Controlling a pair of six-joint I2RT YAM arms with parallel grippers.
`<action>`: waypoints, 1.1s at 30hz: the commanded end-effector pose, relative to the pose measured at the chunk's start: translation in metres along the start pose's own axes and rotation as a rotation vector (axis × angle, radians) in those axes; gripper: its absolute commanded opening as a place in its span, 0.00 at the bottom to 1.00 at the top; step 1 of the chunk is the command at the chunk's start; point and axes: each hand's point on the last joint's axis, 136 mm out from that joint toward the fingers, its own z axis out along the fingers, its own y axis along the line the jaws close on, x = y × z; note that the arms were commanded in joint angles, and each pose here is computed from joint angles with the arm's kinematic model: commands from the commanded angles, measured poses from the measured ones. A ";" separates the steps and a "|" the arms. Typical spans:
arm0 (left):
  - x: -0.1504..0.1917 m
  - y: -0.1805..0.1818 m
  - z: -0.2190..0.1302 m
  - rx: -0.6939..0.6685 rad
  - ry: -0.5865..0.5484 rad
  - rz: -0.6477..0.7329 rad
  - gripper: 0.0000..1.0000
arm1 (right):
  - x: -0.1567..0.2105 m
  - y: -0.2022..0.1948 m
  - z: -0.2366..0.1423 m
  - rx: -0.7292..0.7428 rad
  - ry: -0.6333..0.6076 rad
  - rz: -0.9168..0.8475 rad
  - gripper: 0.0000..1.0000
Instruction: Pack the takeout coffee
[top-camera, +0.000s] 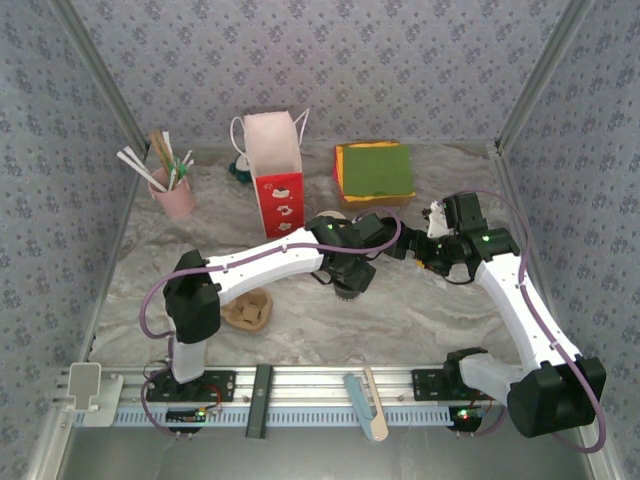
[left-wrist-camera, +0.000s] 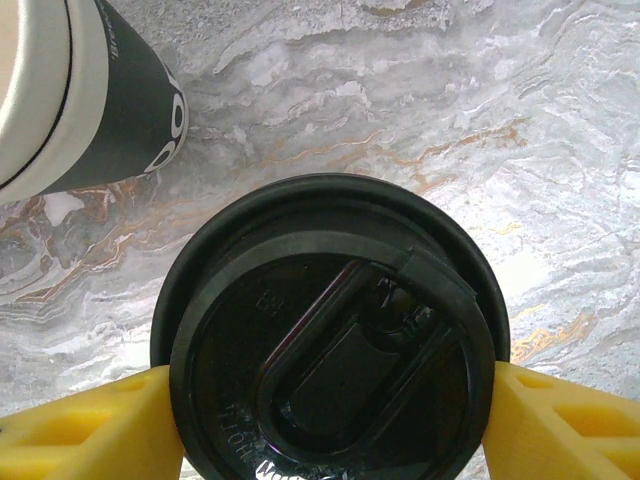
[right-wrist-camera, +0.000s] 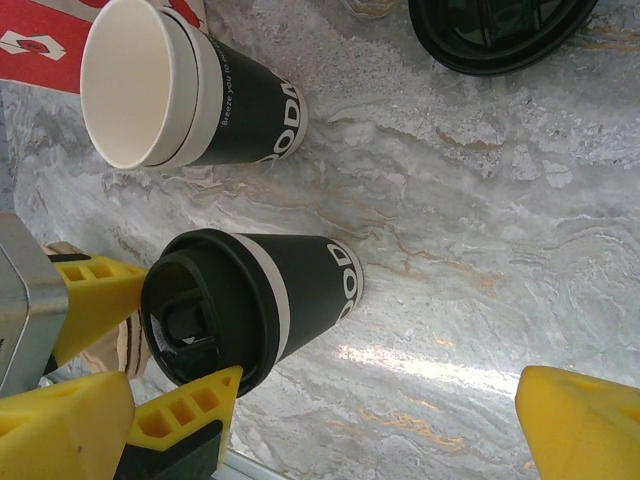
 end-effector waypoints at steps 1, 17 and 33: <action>0.002 0.001 -0.008 -0.018 0.010 0.007 0.72 | 0.003 0.002 0.000 -0.016 0.008 -0.001 1.00; -0.002 -0.004 -0.017 0.008 -0.008 0.000 0.72 | 0.003 0.001 0.000 -0.015 0.008 0.001 1.00; 0.005 -0.003 -0.008 0.002 0.014 0.000 0.72 | 0.004 0.000 0.001 -0.014 0.011 0.002 1.00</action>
